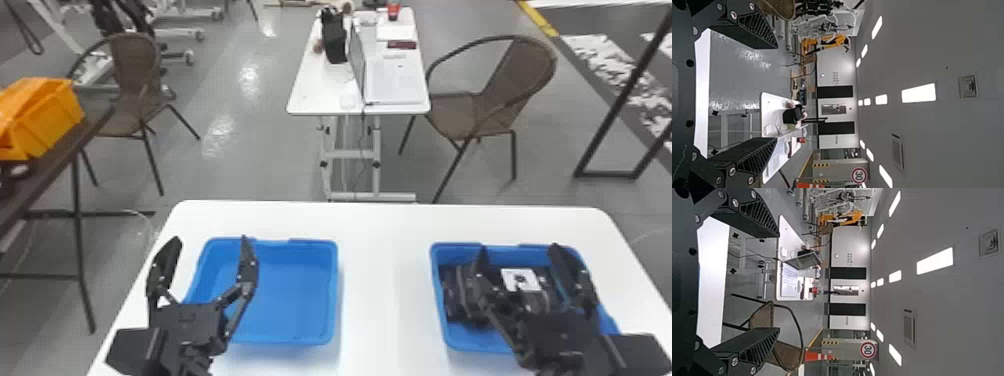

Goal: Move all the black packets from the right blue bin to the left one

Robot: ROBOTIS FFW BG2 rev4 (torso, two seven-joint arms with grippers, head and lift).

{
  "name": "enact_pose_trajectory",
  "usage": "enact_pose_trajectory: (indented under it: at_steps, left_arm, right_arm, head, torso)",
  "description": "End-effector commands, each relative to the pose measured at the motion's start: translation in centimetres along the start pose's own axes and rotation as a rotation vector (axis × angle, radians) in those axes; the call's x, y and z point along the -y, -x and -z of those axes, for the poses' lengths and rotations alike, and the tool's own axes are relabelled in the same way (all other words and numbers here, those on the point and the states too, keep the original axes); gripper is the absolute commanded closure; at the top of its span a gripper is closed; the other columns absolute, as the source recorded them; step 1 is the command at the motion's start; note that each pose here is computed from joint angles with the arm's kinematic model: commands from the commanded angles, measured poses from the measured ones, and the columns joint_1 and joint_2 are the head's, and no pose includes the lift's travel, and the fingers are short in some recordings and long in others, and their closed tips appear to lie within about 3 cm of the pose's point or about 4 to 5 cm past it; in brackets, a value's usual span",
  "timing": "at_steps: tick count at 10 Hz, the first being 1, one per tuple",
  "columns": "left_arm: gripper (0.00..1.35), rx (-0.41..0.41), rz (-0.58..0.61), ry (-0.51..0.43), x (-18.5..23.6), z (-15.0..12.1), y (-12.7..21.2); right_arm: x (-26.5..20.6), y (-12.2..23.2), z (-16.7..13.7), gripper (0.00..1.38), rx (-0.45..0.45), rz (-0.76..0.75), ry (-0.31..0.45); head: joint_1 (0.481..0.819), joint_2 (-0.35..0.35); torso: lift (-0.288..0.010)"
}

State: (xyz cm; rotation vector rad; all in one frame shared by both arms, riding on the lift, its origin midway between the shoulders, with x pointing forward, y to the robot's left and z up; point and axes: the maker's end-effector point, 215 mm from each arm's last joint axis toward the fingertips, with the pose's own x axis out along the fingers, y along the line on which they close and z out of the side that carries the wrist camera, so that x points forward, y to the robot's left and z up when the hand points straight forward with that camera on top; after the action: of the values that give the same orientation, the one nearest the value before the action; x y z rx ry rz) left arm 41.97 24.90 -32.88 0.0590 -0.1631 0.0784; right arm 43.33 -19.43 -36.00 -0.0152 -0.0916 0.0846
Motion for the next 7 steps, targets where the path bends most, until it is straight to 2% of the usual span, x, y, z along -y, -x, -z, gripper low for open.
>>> enact_pose_trajectory:
  at_steps: [1,4,7]
  left_arm:
    - [0.20,-0.004,-0.005,0.007,0.0,0.1,0.0]
    - [0.20,-0.009,-0.008,0.014,0.0,0.3,0.1]
    - [0.20,-0.008,-0.010,0.016,-0.2,0.3,0.1]
  right_arm:
    - [0.2,0.1,0.3,0.19,-0.007,0.011,-0.022]
    - [0.4,0.2,1.2,0.20,-0.030,0.040,-0.059]
    - [1.5,0.8,1.2,0.20,-0.037,0.089,-0.045]
  head:
    - [0.695,0.074]
    - [0.695,0.071]
    - [0.695,0.064]
  torso:
    - [0.000]
    - [0.000]
    - [0.000]
